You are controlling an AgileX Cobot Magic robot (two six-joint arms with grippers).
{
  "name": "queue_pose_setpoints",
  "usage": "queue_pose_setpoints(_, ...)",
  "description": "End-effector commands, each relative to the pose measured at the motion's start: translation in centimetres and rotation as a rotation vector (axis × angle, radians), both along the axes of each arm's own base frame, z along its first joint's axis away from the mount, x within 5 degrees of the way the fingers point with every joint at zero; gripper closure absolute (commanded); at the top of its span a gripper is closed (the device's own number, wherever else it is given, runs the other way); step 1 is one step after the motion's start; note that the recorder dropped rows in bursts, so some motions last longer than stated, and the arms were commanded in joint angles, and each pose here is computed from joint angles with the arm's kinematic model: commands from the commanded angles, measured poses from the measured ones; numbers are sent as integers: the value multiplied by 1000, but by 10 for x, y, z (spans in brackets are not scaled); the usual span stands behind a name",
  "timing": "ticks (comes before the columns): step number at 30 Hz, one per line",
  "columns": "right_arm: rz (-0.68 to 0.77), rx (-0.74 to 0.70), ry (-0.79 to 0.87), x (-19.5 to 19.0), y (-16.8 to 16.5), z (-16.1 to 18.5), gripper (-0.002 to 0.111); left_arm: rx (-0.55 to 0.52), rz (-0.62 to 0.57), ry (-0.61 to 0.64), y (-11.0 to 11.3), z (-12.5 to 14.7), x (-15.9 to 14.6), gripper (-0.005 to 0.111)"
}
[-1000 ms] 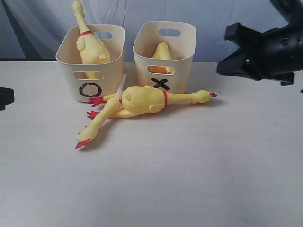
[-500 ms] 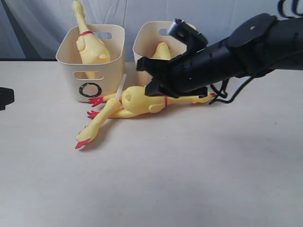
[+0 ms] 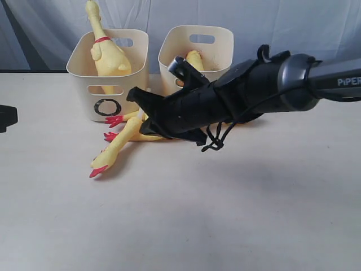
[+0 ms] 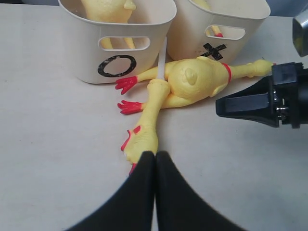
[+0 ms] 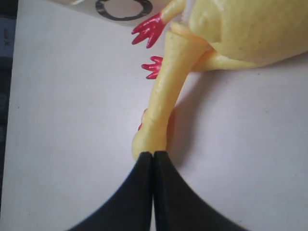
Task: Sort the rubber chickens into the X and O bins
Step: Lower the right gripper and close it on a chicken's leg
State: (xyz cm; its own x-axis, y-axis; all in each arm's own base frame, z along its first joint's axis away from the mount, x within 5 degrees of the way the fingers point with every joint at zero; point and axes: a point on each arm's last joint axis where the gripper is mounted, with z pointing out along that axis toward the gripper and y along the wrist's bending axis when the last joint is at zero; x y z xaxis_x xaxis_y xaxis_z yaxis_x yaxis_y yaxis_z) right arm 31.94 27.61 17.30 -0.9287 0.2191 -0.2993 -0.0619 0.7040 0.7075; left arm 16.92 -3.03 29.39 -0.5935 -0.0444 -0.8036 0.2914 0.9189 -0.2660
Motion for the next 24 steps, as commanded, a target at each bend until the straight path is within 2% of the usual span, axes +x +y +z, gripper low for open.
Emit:
queue_pose_setpoints(1, -44, -37, -9, -1, 9, -16, 109, -9, -10, -1, -2, -1, -2, 107)
queue_pose_setpoints(5, -80, -77, -31, -1, 17, -28, 109, -9, -10, -1, -2, -1, -2, 107)
queue_pose_setpoints(14, -44, -64, -36, 7, 46, -44, 108, -9, -10, -1, -2, -1, -2, 107)
queue_pose_setpoints(16, -42, -60, -41, 10, 50, -46, 99, -9, -10, -1, -2, -1, -2, 107)
queue_pose_setpoints(21, -38, -59, -42, 14, 60, -54, 57, -9, -10, -1, -2, -1, -2, 107)
queue_pose_setpoints(24, -46, -50, -36, 17, 64, -58, 41, -7, -10, 0, -2, -1, -2, 107)
